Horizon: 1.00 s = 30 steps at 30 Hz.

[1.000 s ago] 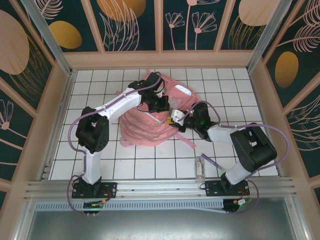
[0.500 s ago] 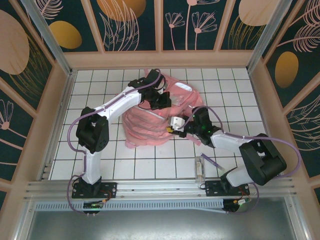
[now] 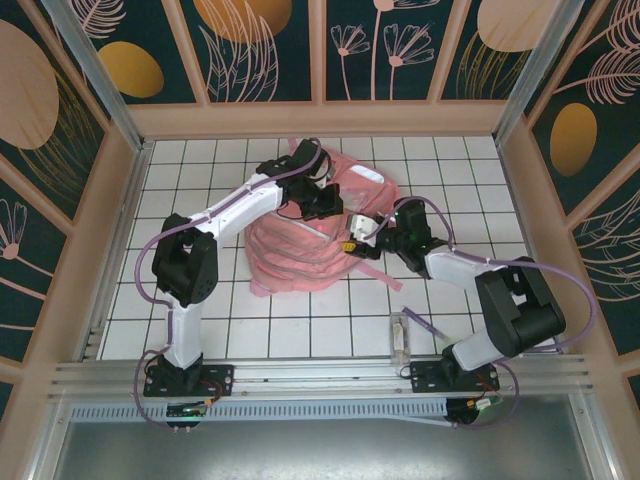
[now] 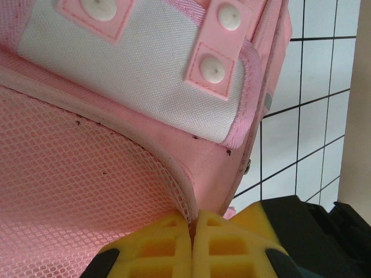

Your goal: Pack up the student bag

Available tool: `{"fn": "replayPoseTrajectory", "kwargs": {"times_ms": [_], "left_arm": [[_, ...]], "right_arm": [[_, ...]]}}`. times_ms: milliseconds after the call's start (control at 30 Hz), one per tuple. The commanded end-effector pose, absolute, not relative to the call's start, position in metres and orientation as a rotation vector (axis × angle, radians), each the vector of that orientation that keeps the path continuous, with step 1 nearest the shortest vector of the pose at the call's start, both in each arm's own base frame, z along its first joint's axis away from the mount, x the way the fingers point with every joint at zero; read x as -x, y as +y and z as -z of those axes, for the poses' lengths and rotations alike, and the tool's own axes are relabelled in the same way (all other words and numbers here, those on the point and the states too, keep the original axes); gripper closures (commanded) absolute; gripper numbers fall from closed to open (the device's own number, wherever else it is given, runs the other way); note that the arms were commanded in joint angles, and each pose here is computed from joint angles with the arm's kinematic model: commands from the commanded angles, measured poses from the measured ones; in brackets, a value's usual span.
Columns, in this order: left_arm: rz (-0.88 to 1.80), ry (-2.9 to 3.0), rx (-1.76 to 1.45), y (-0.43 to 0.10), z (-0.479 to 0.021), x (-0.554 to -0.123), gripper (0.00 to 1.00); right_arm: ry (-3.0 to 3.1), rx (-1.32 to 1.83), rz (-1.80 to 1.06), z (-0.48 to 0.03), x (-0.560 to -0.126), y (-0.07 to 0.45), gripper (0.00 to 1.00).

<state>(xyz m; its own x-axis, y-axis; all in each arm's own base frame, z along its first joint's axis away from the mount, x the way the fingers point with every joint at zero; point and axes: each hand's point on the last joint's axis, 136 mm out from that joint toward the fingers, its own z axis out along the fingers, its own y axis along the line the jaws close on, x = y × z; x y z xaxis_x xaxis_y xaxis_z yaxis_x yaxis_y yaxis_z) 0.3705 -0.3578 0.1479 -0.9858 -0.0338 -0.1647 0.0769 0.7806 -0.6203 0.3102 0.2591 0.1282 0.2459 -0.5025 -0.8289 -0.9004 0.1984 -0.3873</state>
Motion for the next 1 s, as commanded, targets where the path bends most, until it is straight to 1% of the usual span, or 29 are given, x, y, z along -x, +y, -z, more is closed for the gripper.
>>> {"fn": "replayPoseTrajectory", "kwargs": {"times_ms": [0, 167, 267, 367, 433, 500, 633, 867, 967], "left_arm": [[1.158, 2.714, -0.07, -0.372, -0.183, -0.367, 1.0], [1.17, 2.702, -0.052, -0.373, -0.184, -0.368, 1.0], [1.174, 2.692, -0.044, -0.374, -0.186, -0.37, 1.0], [1.155, 2.693, -0.034, -0.373, -0.183, -0.373, 1.0], [1.137, 2.698, -0.024, -0.373, -0.179, -0.375, 1.0], [1.124, 2.696, -0.011, -0.372, -0.177, -0.377, 1.0], [1.111, 2.678, 0.025, -0.372, -0.177, -0.384, 1.0], [1.202, 2.632, 0.123, -0.384, -0.18, -0.395, 1.0], [1.2, 2.622, 0.144, -0.384, -0.178, -0.399, 1.0]], "right_arm": [[1.407, 1.502, -0.523, -0.123, -0.307, 0.269, 0.5], [1.437, 1.611, -0.492, -0.1, -0.3, 0.274, 0.6], [1.423, 1.661, -0.418, -0.093, -0.294, 0.273, 0.71], [1.394, 1.69, -0.346, -0.095, -0.289, 0.272, 0.84], [1.383, 1.689, -0.327, -0.098, -0.285, 0.269, 0.9], [1.355, 1.703, -0.348, -0.103, -0.273, 0.275, 0.94], [1.35, 1.707, -0.417, -0.108, -0.251, 0.285, 0.94], [1.411, 1.578, -0.531, -0.11, -0.23, 0.316, 0.91], [1.415, 1.496, -0.56, -0.114, -0.227, 0.333, 0.84]]}}
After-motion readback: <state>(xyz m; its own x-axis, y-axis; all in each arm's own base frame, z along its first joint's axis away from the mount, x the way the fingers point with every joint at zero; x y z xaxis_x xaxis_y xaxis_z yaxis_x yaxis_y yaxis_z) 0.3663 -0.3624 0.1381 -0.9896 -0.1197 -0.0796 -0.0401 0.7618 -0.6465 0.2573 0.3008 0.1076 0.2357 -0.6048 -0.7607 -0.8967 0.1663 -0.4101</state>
